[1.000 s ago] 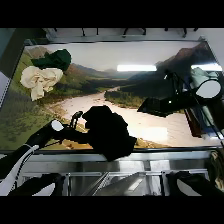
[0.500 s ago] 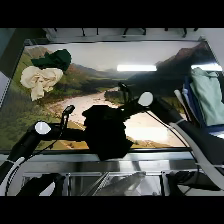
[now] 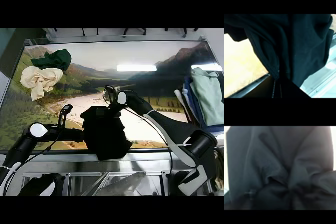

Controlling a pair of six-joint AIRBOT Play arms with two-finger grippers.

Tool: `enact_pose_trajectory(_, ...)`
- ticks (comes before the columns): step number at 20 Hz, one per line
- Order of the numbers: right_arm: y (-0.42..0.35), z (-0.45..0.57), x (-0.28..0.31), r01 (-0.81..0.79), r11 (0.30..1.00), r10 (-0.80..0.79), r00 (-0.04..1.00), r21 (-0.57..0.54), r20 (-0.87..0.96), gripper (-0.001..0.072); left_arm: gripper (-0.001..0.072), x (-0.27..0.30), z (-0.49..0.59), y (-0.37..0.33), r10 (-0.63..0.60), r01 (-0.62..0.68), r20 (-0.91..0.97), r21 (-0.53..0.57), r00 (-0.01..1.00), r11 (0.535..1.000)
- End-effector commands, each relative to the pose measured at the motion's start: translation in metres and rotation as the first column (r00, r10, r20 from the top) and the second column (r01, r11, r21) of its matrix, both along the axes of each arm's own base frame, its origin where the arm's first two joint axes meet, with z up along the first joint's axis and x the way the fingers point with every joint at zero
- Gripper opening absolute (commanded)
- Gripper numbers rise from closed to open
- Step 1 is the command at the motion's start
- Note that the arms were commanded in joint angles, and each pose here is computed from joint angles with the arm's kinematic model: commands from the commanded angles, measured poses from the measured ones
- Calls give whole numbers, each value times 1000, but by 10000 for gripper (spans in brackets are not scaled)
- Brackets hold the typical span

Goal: Fold the shirts.

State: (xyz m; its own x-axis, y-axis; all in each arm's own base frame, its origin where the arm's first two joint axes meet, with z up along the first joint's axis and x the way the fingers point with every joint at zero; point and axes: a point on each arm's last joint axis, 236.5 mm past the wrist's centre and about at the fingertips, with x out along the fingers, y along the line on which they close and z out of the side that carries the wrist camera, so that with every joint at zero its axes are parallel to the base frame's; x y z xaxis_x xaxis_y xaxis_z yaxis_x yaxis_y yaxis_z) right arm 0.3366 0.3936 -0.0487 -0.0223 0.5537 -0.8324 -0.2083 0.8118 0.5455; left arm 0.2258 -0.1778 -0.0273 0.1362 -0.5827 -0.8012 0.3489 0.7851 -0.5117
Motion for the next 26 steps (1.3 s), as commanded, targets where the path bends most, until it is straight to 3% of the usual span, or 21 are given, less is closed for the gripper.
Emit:
enact_pose_trajectory(1,4,-12,-19,-55,997,52,998,-52,-46,22,21,3,1,1,8,-8,15,0,1000,1000)
enact_pose_trajectory(6,-43,60,-1,-45,996,50,996,-77,68,23,21,6,0,9,27,-27,10,10,1000,1000)
enact_pose_trajectory(11,-151,158,4,39,982,7,970,-184,243,24,21,14,-3,65,198,-197,-76,23,977,980)
enact_pose_trajectory(14,-209,178,-14,82,962,-17,970,-262,243,23,20,30,14,90,302,-302,12,13,953,953)
enact_pose_trajectory(18,-254,170,-27,166,941,-98,967,-295,233,23,20,32,36,93,312,-314,106,3,944,949)
enact_pose_trajectory(23,-302,143,-37,209,919,-153,971,-334,184,23,20,37,57,143,330,-365,182,215,926,906)
enact_pose_trajectory(26,-292,156,-37,127,953,-66,973,-276,220,24,19,52,104,138,291,-350,274,200,917,915)
